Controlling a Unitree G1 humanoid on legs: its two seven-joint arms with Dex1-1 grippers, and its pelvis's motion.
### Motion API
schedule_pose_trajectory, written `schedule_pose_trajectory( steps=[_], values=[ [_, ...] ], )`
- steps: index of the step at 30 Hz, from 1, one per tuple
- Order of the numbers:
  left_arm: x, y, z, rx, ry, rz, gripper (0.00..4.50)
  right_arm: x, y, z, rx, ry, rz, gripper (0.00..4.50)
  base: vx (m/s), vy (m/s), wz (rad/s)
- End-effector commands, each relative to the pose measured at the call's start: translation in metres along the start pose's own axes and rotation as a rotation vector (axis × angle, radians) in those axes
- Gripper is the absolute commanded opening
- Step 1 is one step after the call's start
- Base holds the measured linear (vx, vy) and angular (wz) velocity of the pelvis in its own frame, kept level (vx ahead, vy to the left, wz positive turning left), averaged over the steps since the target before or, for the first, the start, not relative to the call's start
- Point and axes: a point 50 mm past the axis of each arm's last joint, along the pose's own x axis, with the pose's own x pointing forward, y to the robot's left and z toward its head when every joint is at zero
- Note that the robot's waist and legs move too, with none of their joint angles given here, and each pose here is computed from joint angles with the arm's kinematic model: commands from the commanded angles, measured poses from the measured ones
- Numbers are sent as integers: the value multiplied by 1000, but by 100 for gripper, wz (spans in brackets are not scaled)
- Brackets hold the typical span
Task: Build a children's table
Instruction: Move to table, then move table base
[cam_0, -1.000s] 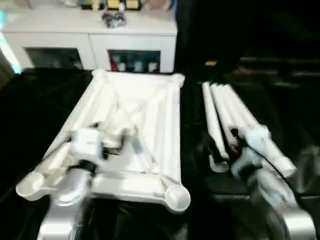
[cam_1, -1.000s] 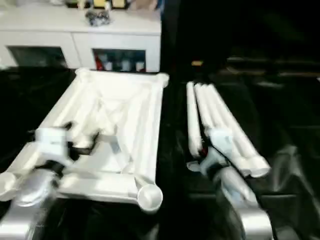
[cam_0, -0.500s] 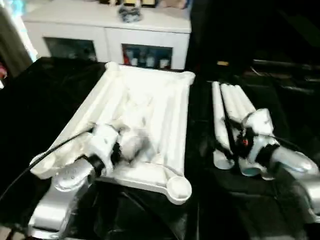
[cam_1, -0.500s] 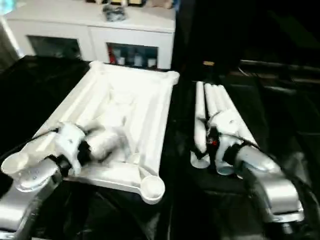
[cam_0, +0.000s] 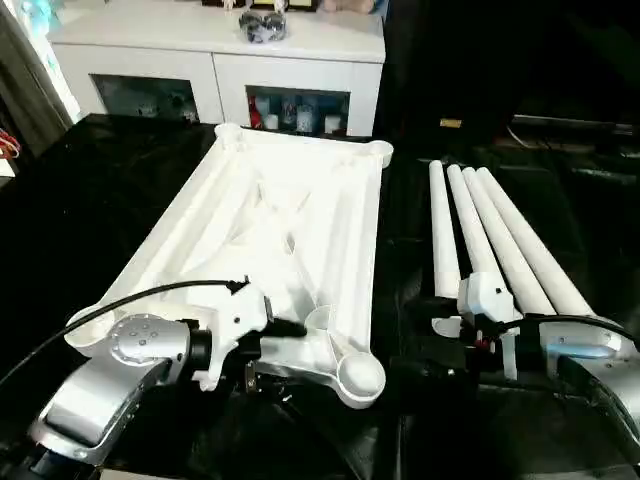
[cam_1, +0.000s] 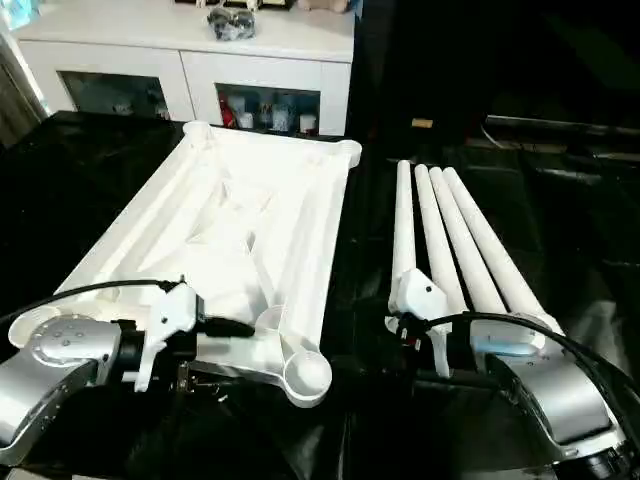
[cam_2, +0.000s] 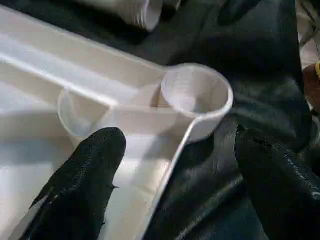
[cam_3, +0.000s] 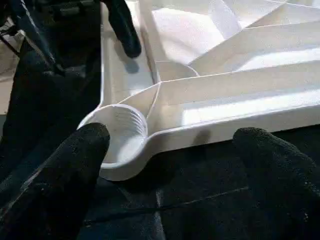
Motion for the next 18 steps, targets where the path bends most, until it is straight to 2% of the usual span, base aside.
schedule_pose_trajectory(
  steps=[1,2,4,7,11,13,14,15,18],
  values=[
    [-1,-1,-6,43,70,-31,367,5,6,7,-45,-3,19,450,0,0,0],
    [-1,-1,-8,52,93,-31,367,5,8,8,-42,-5,31,450,0,0,0],
    [-2,0,-12,59,130,-23,330,6,10,10,-46,-2,43,450,0,0,0],
    [-4,4,-14,60,156,4,318,4,8,11,-66,12,40,450,0,0,0],
    [-4,12,-12,59,116,40,276,0,7,13,-84,26,47,450,0,0,0],
    [-4,13,-9,62,75,21,267,0,6,14,-101,36,43,450,0,0,0],
    [-4,13,-9,62,75,21,240,0,6,14,-101,36,43,450,0,0,0],
    [-4,13,-8,64,65,14,240,0,6,14,-106,41,42,450,0,0,0],
    [-3,16,-9,96,108,-2,225,0,8,12,-103,65,75,450,0,0,0]
  ],
)
